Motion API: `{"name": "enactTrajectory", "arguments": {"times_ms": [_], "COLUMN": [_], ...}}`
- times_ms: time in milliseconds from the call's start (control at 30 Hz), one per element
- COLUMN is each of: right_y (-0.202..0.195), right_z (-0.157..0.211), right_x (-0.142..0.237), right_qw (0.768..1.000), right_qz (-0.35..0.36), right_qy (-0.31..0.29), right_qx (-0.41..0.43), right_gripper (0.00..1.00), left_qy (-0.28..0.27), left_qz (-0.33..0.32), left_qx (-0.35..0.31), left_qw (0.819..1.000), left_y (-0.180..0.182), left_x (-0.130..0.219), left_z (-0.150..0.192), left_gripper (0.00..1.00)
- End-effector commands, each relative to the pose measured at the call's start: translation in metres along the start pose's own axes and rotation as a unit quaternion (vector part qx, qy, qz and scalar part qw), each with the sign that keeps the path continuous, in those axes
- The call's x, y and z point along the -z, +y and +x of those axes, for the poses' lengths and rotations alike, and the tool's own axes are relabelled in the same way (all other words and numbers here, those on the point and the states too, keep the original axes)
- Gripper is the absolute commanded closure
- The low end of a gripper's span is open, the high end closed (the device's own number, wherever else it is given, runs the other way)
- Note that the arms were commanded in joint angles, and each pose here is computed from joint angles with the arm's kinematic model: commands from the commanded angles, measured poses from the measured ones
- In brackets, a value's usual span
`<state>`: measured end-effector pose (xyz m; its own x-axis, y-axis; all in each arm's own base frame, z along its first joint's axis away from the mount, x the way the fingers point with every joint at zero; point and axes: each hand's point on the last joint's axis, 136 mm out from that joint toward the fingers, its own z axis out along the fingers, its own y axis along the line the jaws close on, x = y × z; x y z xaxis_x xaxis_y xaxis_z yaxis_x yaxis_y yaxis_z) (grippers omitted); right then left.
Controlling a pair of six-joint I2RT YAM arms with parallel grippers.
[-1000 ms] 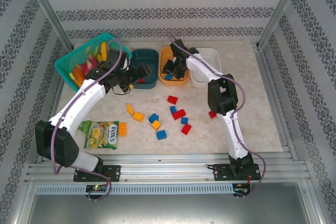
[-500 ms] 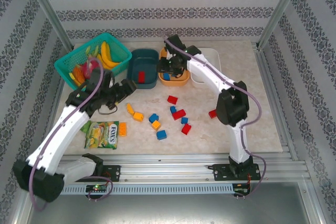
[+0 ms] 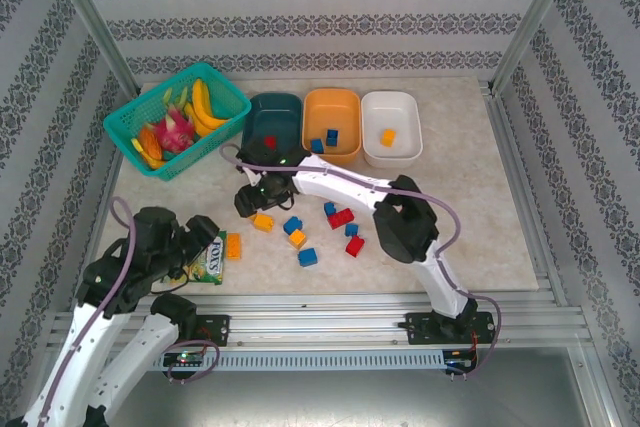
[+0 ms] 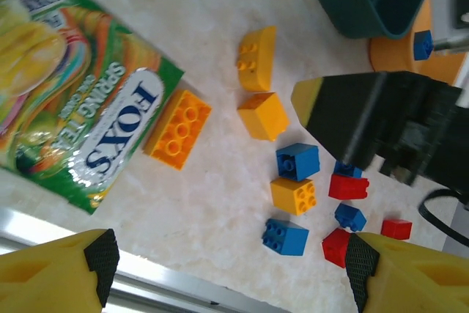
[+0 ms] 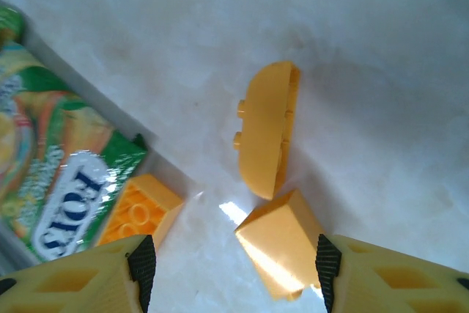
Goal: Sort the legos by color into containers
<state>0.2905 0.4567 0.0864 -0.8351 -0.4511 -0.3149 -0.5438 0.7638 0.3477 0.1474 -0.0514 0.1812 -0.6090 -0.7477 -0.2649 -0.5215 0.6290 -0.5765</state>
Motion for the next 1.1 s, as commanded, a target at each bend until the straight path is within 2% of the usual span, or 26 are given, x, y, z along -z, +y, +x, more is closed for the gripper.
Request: {"name": "enactTrajectory", "arguments": {"times_ms": [0, 333, 733, 900, 1000, 1067], "right_y": [-0.003, -0.004, -0.007, -0.002, 0.005, 0.003], "right_z": [0.002, -0.008, -0.013, -0.025, -0.044, -0.061], "right_x": [-0.013, -0.049, -0.063, -0.046, -0.015, 0.017], "right_qw": [1.000, 0.999, 0.999, 0.999, 0.999, 0.997], "right_qz": [0.020, 0.033, 0.042, 0.041, 0.039, 0.040], "right_qy": [0.016, 0.025, 0.030, 0.008, -0.031, -0.065], "right_qx": [0.016, 0.025, 0.009, 0.007, 0.006, 0.001], "right_gripper": [0.38, 0.40, 0.65, 0.79, 0.84, 0.86], "left_qy": [0.001, 0.007, 0.007, 0.009, 0.016, 0.025], "left_qz": [-0.043, -0.032, -0.012, 0.007, 0.042, 0.082], "left_qx": [0.034, 0.029, 0.025, 0.014, -0.005, -0.024], "left_qw": [0.999, 0.999, 1.000, 1.000, 0.999, 0.996], "left_y": [0.026, 0.023, 0.014, 0.004, -0.017, -0.044], "left_x": [0.001, 0.005, 0.006, 0.004, 0.001, -0.001], "left_z": [0.006, 0.008, 0.007, 0.006, 0.004, 0.001], "left_gripper": [0.17, 0.17, 0.17, 0.17, 0.17, 0.17]}}
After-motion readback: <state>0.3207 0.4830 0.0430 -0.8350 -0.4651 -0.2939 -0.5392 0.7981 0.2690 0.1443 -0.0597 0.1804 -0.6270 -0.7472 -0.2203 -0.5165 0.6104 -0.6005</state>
